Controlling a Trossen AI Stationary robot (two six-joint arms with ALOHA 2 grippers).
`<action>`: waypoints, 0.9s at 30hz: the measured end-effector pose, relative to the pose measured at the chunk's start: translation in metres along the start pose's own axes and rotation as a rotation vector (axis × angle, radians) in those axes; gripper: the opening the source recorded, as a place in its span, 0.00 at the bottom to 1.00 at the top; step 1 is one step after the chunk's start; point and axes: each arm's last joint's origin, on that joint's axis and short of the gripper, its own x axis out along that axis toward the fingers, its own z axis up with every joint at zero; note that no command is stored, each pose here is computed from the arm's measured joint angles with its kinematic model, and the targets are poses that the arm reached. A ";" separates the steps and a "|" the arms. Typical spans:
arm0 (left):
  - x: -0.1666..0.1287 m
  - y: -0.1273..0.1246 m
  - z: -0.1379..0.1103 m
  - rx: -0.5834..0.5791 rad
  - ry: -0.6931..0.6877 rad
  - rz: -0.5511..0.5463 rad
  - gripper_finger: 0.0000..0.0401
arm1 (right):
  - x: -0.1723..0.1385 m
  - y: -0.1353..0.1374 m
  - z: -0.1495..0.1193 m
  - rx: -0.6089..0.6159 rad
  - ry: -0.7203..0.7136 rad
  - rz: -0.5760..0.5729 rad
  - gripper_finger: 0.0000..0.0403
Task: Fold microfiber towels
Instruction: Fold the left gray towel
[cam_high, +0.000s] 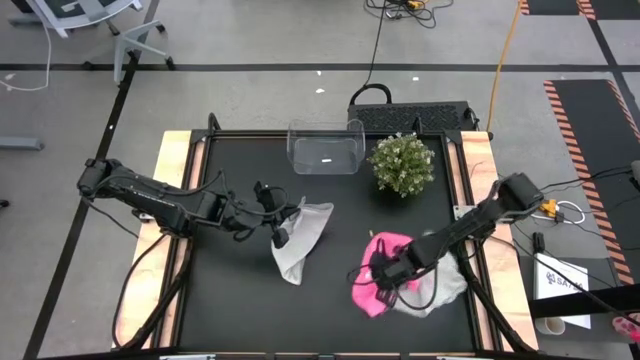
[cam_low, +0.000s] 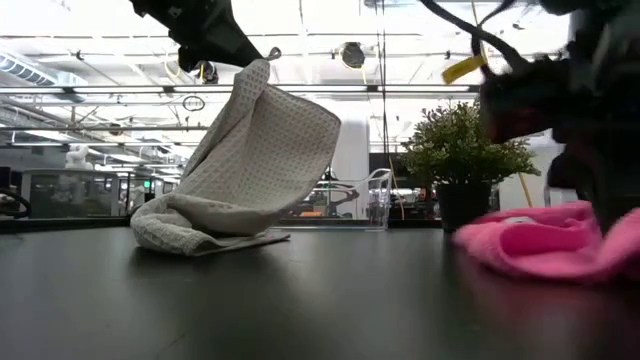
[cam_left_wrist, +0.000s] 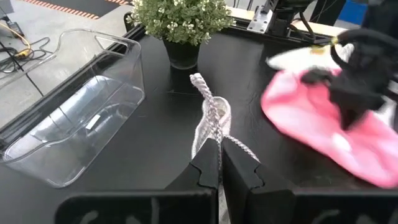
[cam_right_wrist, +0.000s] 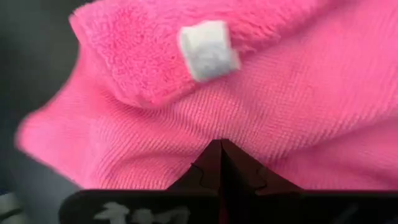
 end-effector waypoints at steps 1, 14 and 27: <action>0.000 0.000 0.000 0.000 0.000 0.000 0.01 | -0.007 -0.004 0.000 0.017 -0.019 -0.029 0.00; 0.000 0.000 0.001 -0.009 -0.008 -0.001 0.01 | -0.083 -0.007 0.084 -0.126 -0.828 0.194 0.00; 0.001 0.002 0.007 -0.065 -0.063 0.009 0.03 | -0.053 -0.028 0.141 -0.135 -0.972 0.311 0.20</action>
